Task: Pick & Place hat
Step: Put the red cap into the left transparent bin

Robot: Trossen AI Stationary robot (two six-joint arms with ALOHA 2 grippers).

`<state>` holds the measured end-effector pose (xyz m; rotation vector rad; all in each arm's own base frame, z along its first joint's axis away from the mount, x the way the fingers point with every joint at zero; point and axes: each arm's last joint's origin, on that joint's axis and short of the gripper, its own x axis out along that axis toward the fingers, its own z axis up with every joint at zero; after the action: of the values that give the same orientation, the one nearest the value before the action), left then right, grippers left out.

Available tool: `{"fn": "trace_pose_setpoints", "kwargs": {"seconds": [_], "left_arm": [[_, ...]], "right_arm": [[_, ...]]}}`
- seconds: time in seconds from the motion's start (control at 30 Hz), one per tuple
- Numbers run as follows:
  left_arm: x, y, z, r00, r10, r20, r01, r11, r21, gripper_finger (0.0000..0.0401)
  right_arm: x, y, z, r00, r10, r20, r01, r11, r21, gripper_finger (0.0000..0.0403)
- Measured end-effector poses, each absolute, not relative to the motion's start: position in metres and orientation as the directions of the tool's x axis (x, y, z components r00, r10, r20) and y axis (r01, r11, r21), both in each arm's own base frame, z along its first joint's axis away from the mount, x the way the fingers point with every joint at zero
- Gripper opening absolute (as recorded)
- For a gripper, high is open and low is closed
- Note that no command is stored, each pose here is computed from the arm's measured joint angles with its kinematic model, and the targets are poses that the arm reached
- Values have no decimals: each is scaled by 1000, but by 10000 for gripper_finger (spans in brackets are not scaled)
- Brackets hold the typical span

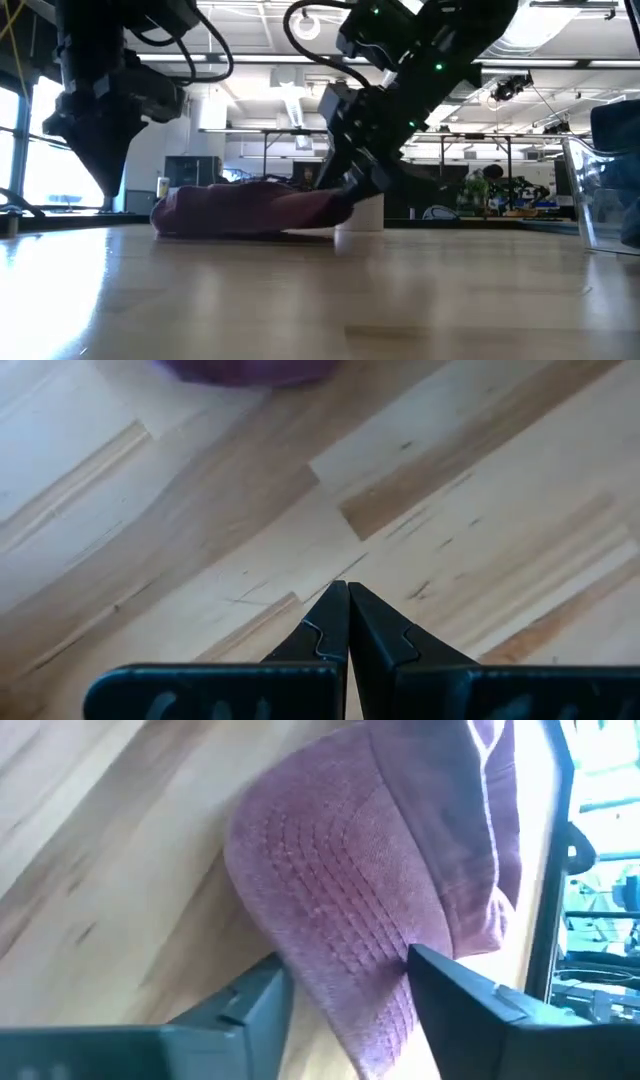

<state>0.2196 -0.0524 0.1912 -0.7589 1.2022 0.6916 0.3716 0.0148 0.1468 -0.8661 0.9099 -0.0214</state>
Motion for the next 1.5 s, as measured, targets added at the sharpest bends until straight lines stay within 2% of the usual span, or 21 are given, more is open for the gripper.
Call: {"fn": "trace_pose_setpoints", "kwargs": {"seconds": [0.17, 0.3, 0.37, 0.5, 0.6, 0.7, 0.77, 0.87, 0.93, 1.0, 1.07, 1.27, 1.5], "left_arm": [[225, -56, 202, 247, 51, -968, -766, 621, -163, 0], [231, -58, 220, 270, 38, -962, -746, 640, -184, 0], [233, -58, 234, 270, 55, -961, -744, 645, -172, 0], [230, -61, 277, 247, 142, -959, -730, 678, -88, 0], [222, -65, 315, 262, 226, -938, -718, 695, -34, 0], [217, -68, 348, 331, 291, -898, -711, 702, -34, 0], [215, -70, 366, 395, 321, -861, -703, 709, -58, 0], [212, -74, 390, 491, 359, -794, -671, 737, -82, 0], [212, -77, 401, 549, 374, -748, -647, 756, -97, 0], [216, -80, 405, 596, 383, -706, -631, 767, -117, 0], [222, -82, 405, 628, 381, -679, -619, 773, -139, 0], [255, -96, 377, 665, 380, -643, -617, 765, -186, 0], [286, -103, 329, 602, 463, -650, -711, 681, -173, 0]], "right_arm": [[378, 4, 152, 687, -348, -638, -237, 722, -650, 117], [380, -1, 156, 703, -354, -617, -181, 750, -636, 35], [381, 0, 158, 718, -353, -600, -162, 754, -637, 15], [375, 8, 175, 721, -396, -569, -60, 782, -620, 22], [358, 9, 215, 753, -370, -543, 64, 864, -500, 10], [331, 0, 258, 803, -264, -535, 160, 959, -233, 9], [311, -12, 284, 840, -171, -515, 196, 981, -7, 11], [283, -33, 311, 877, -29, -479, 213, 918, 334, 7], [268, -48, 311, 840, -17, -543, 344, 790, 508, 7], [257, -56, 301, 765, -27, -644, 472, 704, 531, 8], [255, -58, 297, 741, -28, -671, 499, 691, 523, 10], [261, -59, 307, 811, -13, -584, 434, 683, 588, 9], [268, -59, 321, 896, 25, -444, 309, 684, 661, 11]]}}
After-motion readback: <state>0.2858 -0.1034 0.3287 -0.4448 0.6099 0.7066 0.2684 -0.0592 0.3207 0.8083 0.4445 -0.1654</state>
